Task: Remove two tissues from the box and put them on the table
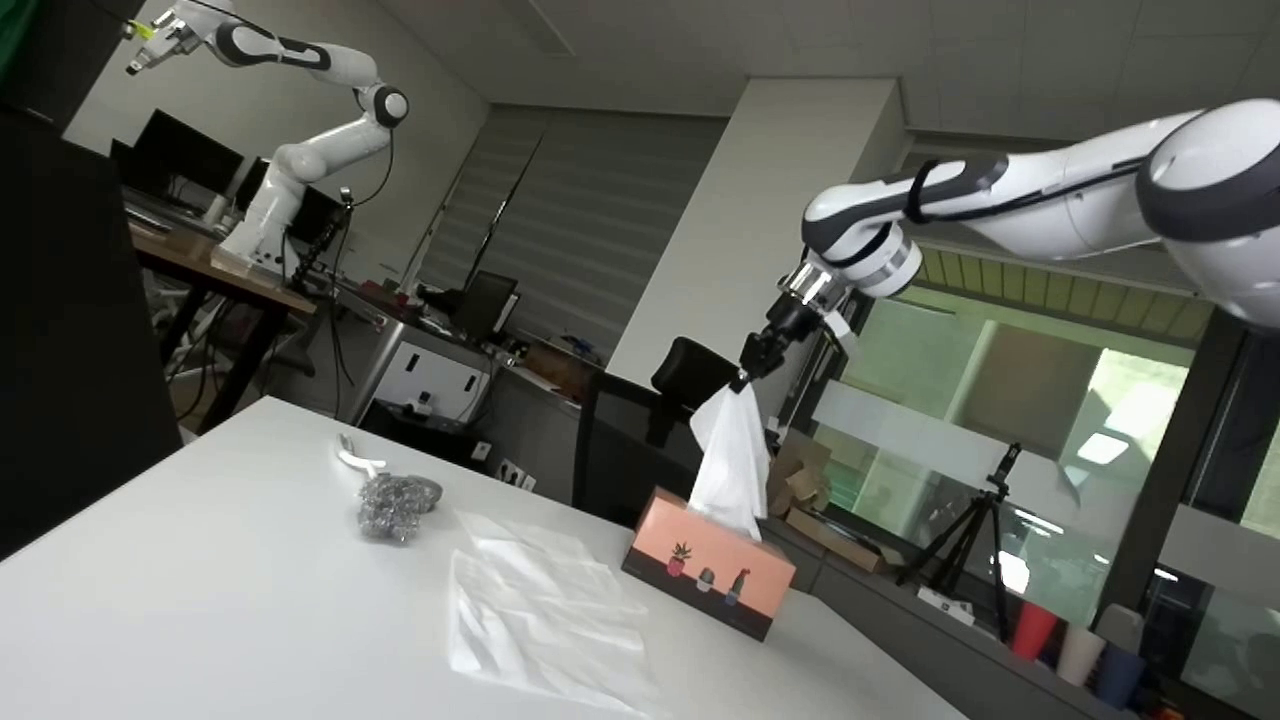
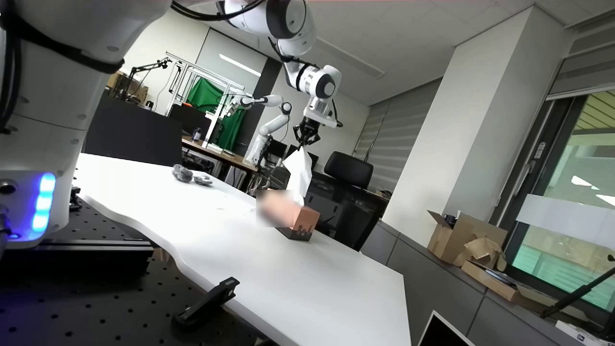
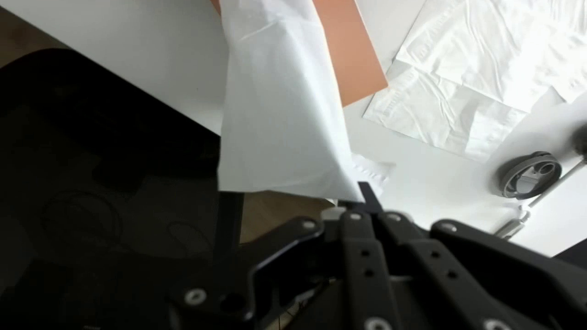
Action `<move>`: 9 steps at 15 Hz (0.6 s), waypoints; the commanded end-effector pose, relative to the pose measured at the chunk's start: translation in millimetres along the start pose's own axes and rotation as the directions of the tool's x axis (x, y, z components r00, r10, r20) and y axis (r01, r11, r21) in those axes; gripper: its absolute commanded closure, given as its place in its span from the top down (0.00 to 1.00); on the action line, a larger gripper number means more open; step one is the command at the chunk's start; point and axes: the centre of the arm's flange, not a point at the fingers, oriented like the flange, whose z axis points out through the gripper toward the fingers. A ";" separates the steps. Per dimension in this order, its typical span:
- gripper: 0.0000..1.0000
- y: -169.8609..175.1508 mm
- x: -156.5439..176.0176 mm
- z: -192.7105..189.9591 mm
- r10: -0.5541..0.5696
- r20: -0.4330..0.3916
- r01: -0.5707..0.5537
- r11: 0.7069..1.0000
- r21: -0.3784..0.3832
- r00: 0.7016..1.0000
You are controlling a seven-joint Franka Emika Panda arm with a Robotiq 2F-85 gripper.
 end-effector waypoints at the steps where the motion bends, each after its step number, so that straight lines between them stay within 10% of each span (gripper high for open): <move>1: 0.00 -62.3 -20.4 -47.9 -0.031 0.046 0.034 0.998 -0.053 0.998; 9: 0.00 -191.8 -26.9 -46.0 -0.236 0.135 0.225 0.970 0.093 0.962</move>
